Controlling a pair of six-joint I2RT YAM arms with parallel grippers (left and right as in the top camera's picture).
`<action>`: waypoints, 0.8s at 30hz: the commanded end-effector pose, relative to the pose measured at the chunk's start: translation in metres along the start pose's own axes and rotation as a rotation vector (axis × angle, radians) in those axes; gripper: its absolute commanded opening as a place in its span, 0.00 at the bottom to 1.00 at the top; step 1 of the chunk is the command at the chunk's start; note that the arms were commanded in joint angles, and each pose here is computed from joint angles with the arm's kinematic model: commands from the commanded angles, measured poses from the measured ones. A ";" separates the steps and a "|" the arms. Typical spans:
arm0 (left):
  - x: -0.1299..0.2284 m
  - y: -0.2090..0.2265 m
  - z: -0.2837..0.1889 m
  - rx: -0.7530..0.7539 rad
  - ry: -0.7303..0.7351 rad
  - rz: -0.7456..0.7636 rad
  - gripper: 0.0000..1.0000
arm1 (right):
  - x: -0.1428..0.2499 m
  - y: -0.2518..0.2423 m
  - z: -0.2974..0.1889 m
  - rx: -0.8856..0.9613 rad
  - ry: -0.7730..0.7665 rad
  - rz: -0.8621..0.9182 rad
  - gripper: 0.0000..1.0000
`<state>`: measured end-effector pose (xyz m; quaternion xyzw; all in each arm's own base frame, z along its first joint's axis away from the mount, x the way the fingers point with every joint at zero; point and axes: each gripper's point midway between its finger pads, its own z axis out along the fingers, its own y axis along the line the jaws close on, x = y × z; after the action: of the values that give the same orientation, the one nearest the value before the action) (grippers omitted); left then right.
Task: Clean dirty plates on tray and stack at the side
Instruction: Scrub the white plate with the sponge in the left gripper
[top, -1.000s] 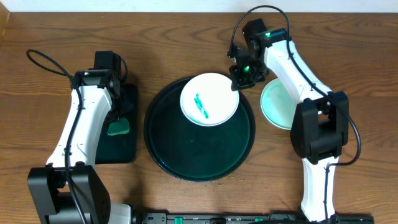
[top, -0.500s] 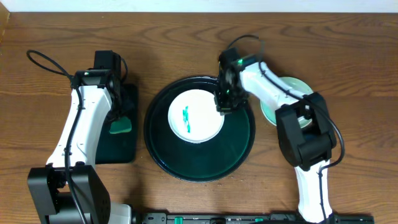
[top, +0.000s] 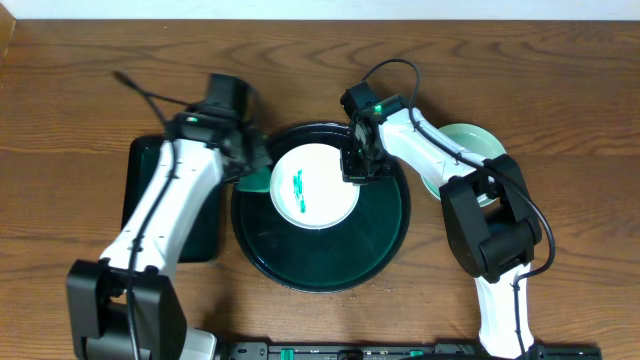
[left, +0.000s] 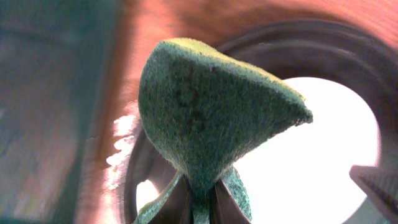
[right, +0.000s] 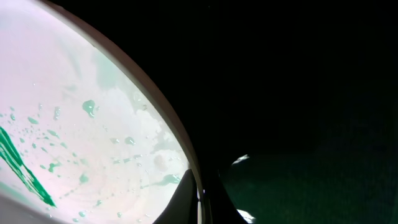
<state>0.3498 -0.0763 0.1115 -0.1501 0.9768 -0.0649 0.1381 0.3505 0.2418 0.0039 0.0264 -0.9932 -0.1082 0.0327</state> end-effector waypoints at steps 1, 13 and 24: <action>0.011 -0.021 0.013 0.019 0.035 0.066 0.07 | 0.010 -0.001 0.016 0.034 0.025 0.012 0.01; 0.055 -0.054 0.081 0.042 0.229 0.148 0.07 | 0.010 -0.001 0.016 0.033 0.024 0.011 0.01; 0.098 -0.121 0.074 0.483 0.420 0.363 0.07 | 0.009 0.000 0.016 0.030 0.019 0.010 0.01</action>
<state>0.3314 -0.1889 0.0253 0.0076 0.9815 -0.1914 0.0069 0.3509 0.2418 0.0040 0.0261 -0.9933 -0.1083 0.0314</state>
